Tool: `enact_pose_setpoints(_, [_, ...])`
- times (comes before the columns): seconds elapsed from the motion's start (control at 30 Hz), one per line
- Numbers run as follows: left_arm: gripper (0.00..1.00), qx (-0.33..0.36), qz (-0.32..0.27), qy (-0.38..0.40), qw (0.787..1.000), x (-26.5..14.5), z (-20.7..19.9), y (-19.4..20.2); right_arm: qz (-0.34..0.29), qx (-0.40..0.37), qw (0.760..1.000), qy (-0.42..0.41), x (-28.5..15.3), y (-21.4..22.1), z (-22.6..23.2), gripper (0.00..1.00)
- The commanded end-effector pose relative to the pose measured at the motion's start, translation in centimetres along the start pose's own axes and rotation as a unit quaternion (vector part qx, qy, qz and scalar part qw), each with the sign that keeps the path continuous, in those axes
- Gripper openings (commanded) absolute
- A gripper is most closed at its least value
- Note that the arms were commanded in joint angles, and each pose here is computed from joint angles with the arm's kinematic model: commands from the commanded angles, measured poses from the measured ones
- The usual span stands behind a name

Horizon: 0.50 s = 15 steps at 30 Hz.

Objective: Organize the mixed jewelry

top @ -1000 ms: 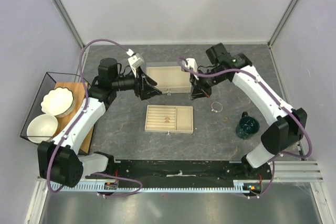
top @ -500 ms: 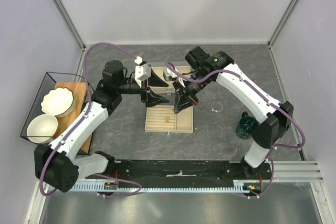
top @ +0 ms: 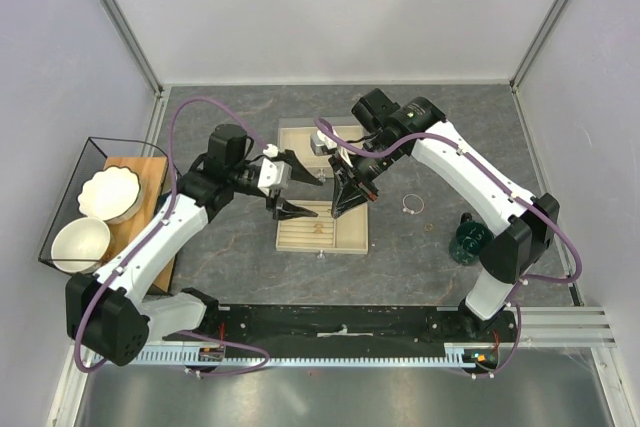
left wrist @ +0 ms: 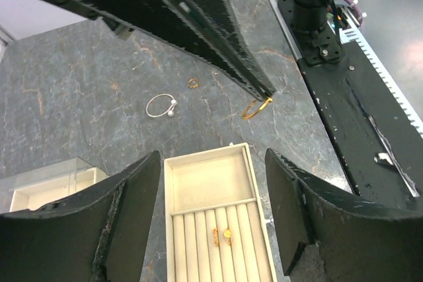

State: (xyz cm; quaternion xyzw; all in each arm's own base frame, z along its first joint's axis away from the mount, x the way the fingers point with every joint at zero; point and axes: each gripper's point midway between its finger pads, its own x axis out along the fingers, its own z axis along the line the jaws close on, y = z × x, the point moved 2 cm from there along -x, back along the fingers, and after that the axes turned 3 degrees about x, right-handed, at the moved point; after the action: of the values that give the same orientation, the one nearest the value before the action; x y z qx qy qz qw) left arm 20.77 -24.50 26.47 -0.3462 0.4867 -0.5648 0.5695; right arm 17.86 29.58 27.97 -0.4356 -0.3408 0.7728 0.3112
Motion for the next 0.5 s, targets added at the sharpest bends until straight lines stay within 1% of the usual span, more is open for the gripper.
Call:
enact_pose_setpoints(0.0, [0.71,0.073,-0.023,0.034,0.997,0.3,-0.9,-1.2,-0.001,0.019,0.999,-0.028,-0.4,-0.1,2.5,0.02])
enact_pose_setpoints(0.07, [0.7,0.077,-0.026,0.038,0.996,0.6,-1.1,-1.2,-0.001,0.019,0.999,-0.028,-0.4,-0.1,2.4,0.02])
enact_pose_setpoints(0.1, [0.68,0.063,-0.029,0.041,0.997,0.7,-1.3,-1.1,-0.002,0.019,0.999,-0.029,-0.4,-0.1,2.4,0.02])
enact_pose_setpoints(0.17, [0.66,0.072,-0.041,0.039,0.996,0.9,-0.9,-1.5,-0.001,0.016,0.999,-0.028,-0.4,-0.1,2.4,0.02])
enact_pose_setpoints(0.2, [0.64,0.052,-0.047,0.043,0.997,1.0,-1.2,-1.5,-0.001,0.014,1.0,-0.028,-0.4,-0.2,2.5,0.02])
enact_pose_setpoints(0.27, [0.63,0.044,-0.057,0.045,0.996,1.3,-1.0,-1.8,0.0,0.016,0.999,-0.029,-0.4,-0.1,2.5,0.02])
enact_pose_setpoints(0.3, [0.61,0.044,-0.057,0.045,0.996,1.4,-1.0,-1.8,-0.001,0.016,0.999,-0.028,-0.4,-0.1,2.5,0.02])
enact_pose_setpoints(0.37, [0.59,0.052,-0.062,0.046,0.996,1.8,-0.9,-2.1,-0.001,0.013,1.0,-0.026,-0.5,-0.2,2.5,0.02])
enact_pose_setpoints(0.4, [0.57,0.042,-0.063,0.049,0.996,2.0,-1.0,-2.0,-0.001,0.015,1.0,-0.027,-0.5,-0.2,2.5,0.02])
enact_pose_setpoints(0.47, [0.56,0.041,-0.065,0.053,0.996,2.3,-1.2,-2.0,-0.001,0.013,1.0,-0.026,-0.5,-0.2,2.6,0.02])
